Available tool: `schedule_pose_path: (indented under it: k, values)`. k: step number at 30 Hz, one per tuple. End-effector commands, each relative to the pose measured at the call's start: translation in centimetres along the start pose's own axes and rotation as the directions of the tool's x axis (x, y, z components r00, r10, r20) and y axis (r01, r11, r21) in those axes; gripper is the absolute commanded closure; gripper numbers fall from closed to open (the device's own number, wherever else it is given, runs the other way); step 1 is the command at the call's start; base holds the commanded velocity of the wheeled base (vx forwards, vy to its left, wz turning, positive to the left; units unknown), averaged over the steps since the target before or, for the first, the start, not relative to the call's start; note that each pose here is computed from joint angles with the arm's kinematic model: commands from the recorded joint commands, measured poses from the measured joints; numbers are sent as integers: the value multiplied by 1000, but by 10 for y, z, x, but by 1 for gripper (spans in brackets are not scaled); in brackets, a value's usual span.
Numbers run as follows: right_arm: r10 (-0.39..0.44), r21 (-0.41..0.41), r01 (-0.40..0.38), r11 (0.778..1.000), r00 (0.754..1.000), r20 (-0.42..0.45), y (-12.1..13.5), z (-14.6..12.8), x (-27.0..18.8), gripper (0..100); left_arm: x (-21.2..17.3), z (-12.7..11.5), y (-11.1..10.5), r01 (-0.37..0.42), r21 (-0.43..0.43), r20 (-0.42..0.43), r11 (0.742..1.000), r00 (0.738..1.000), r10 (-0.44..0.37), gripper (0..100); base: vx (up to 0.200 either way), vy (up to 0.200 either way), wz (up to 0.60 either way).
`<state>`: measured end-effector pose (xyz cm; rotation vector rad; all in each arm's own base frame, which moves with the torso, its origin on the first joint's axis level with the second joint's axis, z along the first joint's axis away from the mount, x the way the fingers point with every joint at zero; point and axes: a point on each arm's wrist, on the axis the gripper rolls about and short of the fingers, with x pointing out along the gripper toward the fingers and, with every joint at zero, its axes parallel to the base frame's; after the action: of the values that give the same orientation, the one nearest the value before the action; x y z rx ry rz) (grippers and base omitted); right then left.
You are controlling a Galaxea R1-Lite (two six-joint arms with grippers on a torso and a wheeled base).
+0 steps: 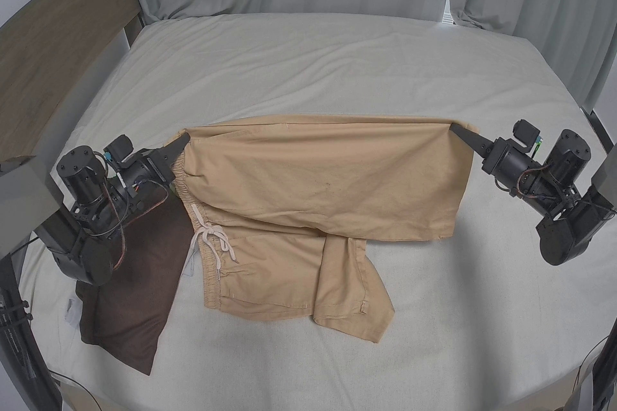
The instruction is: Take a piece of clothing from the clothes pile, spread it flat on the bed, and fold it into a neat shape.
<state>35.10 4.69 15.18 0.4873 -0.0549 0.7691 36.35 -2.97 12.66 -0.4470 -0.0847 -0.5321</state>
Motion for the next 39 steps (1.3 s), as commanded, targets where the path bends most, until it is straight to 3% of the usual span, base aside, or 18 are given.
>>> schedule_pose_path:
  k: [1,10,24,39]
  values:
    - [1,35,-1,999,1000,-2,-15,-8,12,100,13,-16,12,-27,-19,-4,999,1000,27,100,0,0,0]
    - [9,42,-10,999,1000,28,-42,-12,33,100,30,-31,24,-19,-38,-6,999,1000,19,100,0,0,0]
    - [15,36,-17,999,998,53,-78,-27,56,100,58,-40,45,-54,-59,84,997,995,59,100,0,0,0]
    - [49,51,-53,997,995,86,-89,-29,72,100,72,-46,56,-39,-102,113,994,992,51,100,0,0,0]
